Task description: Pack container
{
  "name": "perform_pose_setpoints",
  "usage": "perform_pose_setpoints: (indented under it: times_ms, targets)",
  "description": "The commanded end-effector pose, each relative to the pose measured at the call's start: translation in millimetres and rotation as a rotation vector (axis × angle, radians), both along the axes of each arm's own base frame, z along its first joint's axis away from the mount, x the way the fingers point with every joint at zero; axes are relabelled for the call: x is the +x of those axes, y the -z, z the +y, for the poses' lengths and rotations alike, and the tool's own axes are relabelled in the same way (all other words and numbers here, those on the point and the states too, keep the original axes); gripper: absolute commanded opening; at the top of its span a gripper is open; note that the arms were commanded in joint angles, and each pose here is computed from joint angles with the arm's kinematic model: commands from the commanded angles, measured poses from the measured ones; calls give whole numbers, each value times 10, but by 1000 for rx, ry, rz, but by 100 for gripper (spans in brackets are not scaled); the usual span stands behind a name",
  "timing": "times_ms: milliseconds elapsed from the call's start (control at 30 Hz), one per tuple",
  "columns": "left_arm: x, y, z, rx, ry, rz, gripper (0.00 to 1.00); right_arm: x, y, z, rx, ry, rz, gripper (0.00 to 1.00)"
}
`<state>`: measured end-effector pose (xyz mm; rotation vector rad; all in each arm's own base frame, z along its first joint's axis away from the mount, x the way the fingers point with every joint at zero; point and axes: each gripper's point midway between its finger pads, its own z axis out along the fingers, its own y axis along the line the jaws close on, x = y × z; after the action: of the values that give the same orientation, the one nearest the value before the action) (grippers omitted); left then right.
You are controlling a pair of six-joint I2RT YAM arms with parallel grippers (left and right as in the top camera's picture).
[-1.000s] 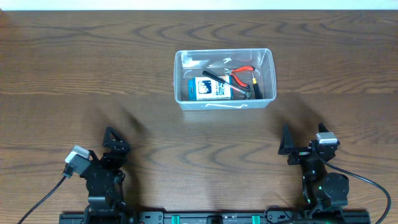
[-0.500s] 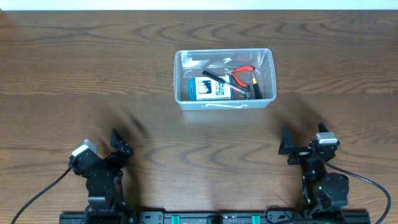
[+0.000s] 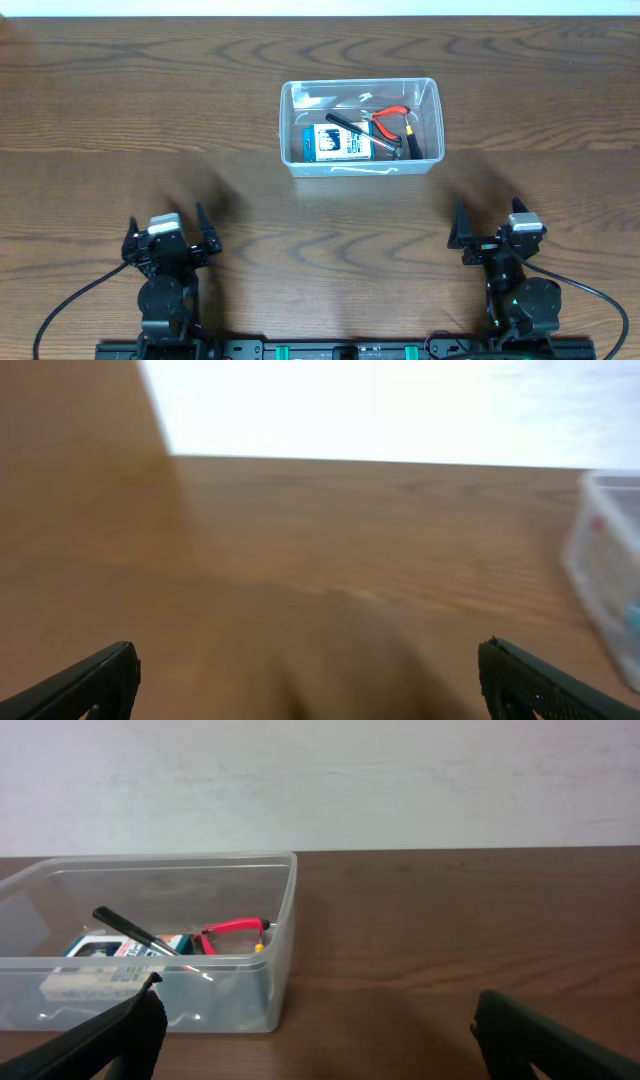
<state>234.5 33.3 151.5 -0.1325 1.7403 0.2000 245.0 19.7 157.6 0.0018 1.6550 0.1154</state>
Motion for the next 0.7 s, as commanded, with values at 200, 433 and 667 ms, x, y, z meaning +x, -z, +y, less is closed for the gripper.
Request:
perform_pose_setpoints:
  times_ms: [200, 433, 667]
  targets:
    - [68, 8, -407, 15, 241, -29, 98, 0, 9, -10, -12, 2, -2, 99]
    - [115, -52, -428, 19, 252, -97, 98, 0, 9, -10, -12, 2, -2, 99]
    - [114, -49, -420, 20, 247, -95, 98, 0, 9, -10, -12, 2, -2, 99]
